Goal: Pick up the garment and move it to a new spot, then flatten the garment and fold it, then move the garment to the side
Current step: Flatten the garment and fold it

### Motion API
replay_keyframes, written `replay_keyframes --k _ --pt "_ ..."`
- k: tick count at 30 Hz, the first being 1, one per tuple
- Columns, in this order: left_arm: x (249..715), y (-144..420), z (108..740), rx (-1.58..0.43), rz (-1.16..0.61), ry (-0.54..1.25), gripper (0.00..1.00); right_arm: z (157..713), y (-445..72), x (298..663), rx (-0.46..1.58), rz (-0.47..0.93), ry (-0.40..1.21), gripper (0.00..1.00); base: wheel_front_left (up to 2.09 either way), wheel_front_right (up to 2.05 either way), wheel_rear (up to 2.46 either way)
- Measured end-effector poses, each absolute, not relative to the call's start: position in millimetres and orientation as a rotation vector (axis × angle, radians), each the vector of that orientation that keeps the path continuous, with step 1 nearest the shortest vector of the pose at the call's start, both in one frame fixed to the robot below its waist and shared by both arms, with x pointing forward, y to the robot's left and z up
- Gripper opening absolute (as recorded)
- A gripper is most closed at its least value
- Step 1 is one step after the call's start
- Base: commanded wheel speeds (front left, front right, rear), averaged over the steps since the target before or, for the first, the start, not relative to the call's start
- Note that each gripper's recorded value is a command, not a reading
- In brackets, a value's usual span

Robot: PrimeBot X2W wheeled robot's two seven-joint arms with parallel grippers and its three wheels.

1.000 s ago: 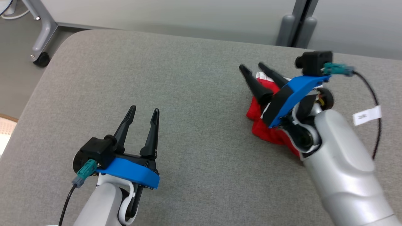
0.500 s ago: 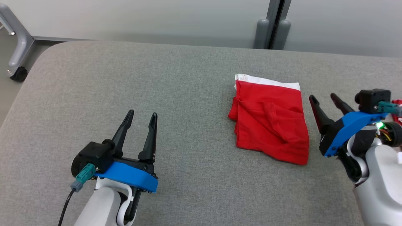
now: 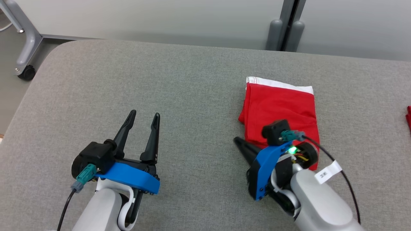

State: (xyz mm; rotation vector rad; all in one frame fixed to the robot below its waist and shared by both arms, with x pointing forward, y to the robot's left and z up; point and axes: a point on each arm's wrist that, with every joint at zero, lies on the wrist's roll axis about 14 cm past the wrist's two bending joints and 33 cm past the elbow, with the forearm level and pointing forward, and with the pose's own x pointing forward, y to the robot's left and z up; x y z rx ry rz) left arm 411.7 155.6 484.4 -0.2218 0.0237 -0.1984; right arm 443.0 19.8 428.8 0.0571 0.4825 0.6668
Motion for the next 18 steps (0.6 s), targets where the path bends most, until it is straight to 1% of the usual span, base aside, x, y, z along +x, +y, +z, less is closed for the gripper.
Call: replay_keyframes --k 3,5,6,7,10,12,16,18 --pt "412 157 486 -0.22 -0.198 0.018 1.0 444 53 414 0.144 0.781 0.484 0.0 0.0 0.0 0.0" --pt "411 158 487 -0.224 -0.193 0.015 1.0 463 63 404 0.199 0.825 0.436 0.0 0.0 0.0 0.0" --pt "410 159 487 -0.226 -0.189 0.014 1.0 476 63 405 0.227 0.828 0.389 0.04 0.0 0.0 0.0" --pt "410 160 488 -0.225 -0.187 0.011 1.0 489 59 407 0.259 0.819 0.338 1.0 0.0 0.0 0.0" --pt "408 160 488 -0.227 -0.182 0.008 1.0 524 27 417 0.328 0.733 0.165 1.0 0.0 0.0 0.0" --pt "407 160 488 -0.231 -0.179 0.007 1.0 539 -7 423 0.345 0.634 0.067 1.0 0.0 0.0 0.0" --pt "405 158 490 -0.216 -0.185 -0.002 1.0 549 -81 423 0.301 0.422 -0.047 1.0 0.0 0.0 0.0" --pt "403 159 491 -0.211 -0.181 -0.005 1.0 554 -110 417 0.25 0.345 -0.084 1.0 0.0 0.0 0.0"
